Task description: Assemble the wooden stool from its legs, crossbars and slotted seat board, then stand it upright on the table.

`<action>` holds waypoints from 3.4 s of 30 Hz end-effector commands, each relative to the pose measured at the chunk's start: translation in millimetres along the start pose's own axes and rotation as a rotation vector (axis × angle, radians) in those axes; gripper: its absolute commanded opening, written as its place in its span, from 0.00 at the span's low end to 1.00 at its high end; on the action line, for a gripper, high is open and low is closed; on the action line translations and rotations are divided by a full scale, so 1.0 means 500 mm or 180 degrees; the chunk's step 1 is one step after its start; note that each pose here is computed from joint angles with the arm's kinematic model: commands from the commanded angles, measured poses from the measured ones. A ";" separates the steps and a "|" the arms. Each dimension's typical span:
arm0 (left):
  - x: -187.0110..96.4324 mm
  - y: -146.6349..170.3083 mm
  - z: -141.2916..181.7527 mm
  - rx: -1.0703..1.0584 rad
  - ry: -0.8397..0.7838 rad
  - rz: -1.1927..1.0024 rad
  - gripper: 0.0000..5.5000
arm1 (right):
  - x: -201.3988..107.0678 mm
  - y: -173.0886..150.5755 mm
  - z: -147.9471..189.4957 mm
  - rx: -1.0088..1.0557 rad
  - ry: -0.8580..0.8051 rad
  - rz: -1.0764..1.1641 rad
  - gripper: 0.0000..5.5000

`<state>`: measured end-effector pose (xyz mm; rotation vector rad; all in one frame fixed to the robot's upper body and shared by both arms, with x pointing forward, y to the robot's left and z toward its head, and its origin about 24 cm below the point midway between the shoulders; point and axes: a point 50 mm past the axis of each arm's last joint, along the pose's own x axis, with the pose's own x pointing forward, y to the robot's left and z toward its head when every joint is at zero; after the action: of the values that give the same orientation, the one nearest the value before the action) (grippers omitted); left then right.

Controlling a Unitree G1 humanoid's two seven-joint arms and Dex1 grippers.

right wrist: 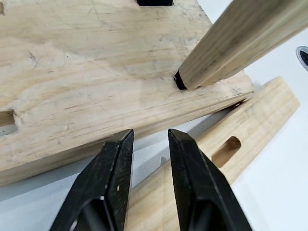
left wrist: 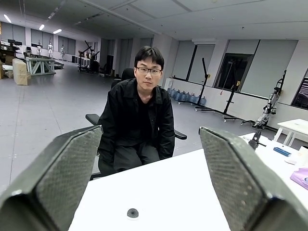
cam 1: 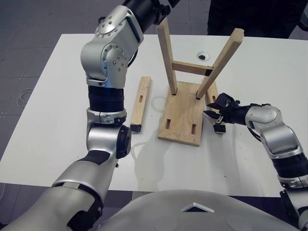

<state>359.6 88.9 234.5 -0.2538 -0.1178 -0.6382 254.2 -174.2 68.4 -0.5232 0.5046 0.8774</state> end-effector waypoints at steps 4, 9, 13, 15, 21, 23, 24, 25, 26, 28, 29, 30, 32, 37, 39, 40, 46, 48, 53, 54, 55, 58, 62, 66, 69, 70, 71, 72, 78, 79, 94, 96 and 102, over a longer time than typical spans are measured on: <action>0.010 0.002 0.009 0.0056 -0.0025 -0.0018 0.68 | 0.003 0.008 -0.002 -0.0003 0.0034 0.0027 0.24; 0.025 0.016 -0.003 0.0119 -0.0008 0.0010 0.68 | 0.003 0.009 -0.003 -0.0002 0.0041 0.0032 0.24; 0.033 0.029 -0.002 0.0153 -0.0016 0.0034 0.68 | 0.003 0.009 -0.004 -0.0005 0.0053 0.0032 0.24; 0.036 0.029 -0.006 0.0141 -0.0001 0.0017 0.68 | 0.003 0.009 -0.006 -0.0004 0.0063 0.0023 0.24; 0.049 0.007 -0.009 0.0060 0.0023 -0.0127 0.68 | 0.004 0.010 -0.006 0.0000 0.0062 0.0012 0.24; 0.048 0.009 -0.008 0.0085 0.0026 -0.0121 0.68 | 0.005 0.011 -0.006 -0.0002 0.0059 0.0016 0.24; 0.048 0.012 -0.007 0.0105 0.0026 -0.0111 0.68 | 0.005 0.011 -0.006 -0.0003 0.0060 0.0018 0.24; 0.047 0.014 -0.006 0.0118 0.0025 -0.0105 0.68 | 0.005 0.011 -0.006 -0.0003 0.0060 0.0017 0.24; 0.047 0.015 -0.005 0.0131 0.0027 -0.0107 0.68 | 0.004 0.011 -0.006 -0.0003 0.0061 0.0015 0.24; 0.046 0.017 -0.002 0.0155 0.0025 -0.0108 0.68 | 0.003 0.011 -0.007 -0.0003 0.0060 0.0010 0.24; 0.046 0.015 0.009 0.0175 -0.0023 -0.0116 0.68 | 0.004 0.011 -0.007 -0.0003 0.0060 0.0008 0.24; 0.047 0.013 0.026 0.0215 -0.0104 -0.0121 0.68 | 0.004 0.011 -0.007 -0.0003 0.0060 0.0006 0.24; 0.048 -0.004 0.097 0.0372 -0.0414 -0.0191 0.68 | 0.004 0.012 -0.008 -0.0004 0.0065 0.0009 0.24; 0.037 -0.045 0.224 0.0627 -0.0968 -0.0328 0.68 | 0.004 0.016 -0.011 0.0003 0.0076 0.0018 0.24; 0.039 -0.045 0.222 0.0614 -0.0937 -0.0347 0.68 | 0.004 0.017 -0.010 0.0008 0.0069 0.0015 0.24; 0.042 -0.035 0.202 0.0596 -0.0837 -0.0300 0.68 | 0.004 0.017 -0.010 0.0007 0.0066 0.0016 0.24; 0.045 0.024 -0.013 0.0269 0.0196 -0.0107 0.68 | 0.000 0.021 -0.014 0.0022 0.0080 0.0012 0.24; 0.021 -0.002 -0.138 0.0103 0.0878 -0.0288 0.68 | 0.000 0.020 -0.015 0.0038 0.0085 -0.0012 0.24; -0.006 -0.003 -0.161 0.0292 0.1100 -0.0320 0.68 | 0.001 0.018 -0.014 0.0060 0.0074 -0.0042 0.24; 0.000 0.005 -0.140 0.0353 0.1010 -0.0274 0.68 | 0.001 0.018 -0.014 0.0061 0.0072 -0.0041 0.24; 0.005 0.012 -0.118 0.0426 0.0919 -0.0242 0.68 | 0.002 0.019 -0.013 0.0063 0.0070 -0.0037 0.24; 0.019 0.020 -0.038 0.0599 0.0556 -0.0189 0.68 | 0.001 0.018 -0.015 0.0054 0.0081 -0.0024 0.24; 0.026 -0.012 0.052 0.0749 0.0098 -0.0315 0.68 | 0.000 0.017 -0.018 0.0052 0.0106 -0.0033 0.24; 0.020 -0.057 0.080 0.0755 -0.0095 -0.0525 0.68 | 0.001 0.015 -0.017 0.0048 0.0105 -0.0043 0.24; 0.013 -0.058 0.121 0.0797 -0.0362 -0.0450 0.68 | 0.003 0.010 -0.012 0.0037 0.0094 -0.0048 0.24; 0.008 -0.052 0.135 0.0815 -0.0431 -0.0401 0.68 | 0.004 0.008 -0.009 0.0035 0.0087 -0.0055 0.24; 0.001 -0.044 0.150 0.0869 -0.0502 -0.0339 0.68 | 0.004 0.006 -0.007 0.0038 0.0078 -0.0067 0.24; -0.010 -0.031 0.162 0.0893 -0.0573 -0.0244 0.68 | 0.003 0.004 -0.007 0.0041 0.0078 -0.0077 0.24; -0.111 0.057 0.131 0.1134 -0.0345 0.0213 0.68 | -0.006 -0.006 -0.004 0.0073 0.0071 -0.0061 0.24; -0.133 0.069 0.108 0.1136 -0.0214 0.0295 0.68 | -0.008 -0.008 -0.002 0.0084 0.0054 -0.0051 0.24; -0.324 0.055 -0.291 0.1146 0.2292 -0.0183 0.68 | -0.100 -0.161 0.108 0.0246 -0.0440 -0.1304 0.24; -0.331 0.057 -0.301 0.1195 0.2386 -0.0206 0.68 | -0.117 -0.194 0.140 0.0271 -0.0637 -0.1589 0.24; -0.341 0.065 -0.313 0.1241 0.2465 -0.0198 0.68 | -0.157 -0.255 0.339 0.0740 -0.2107 -0.1826 0.24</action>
<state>247.8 166.2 47.4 0.3610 0.4907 -0.7278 343.7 -198.5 247.2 -0.2260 -0.0778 0.3400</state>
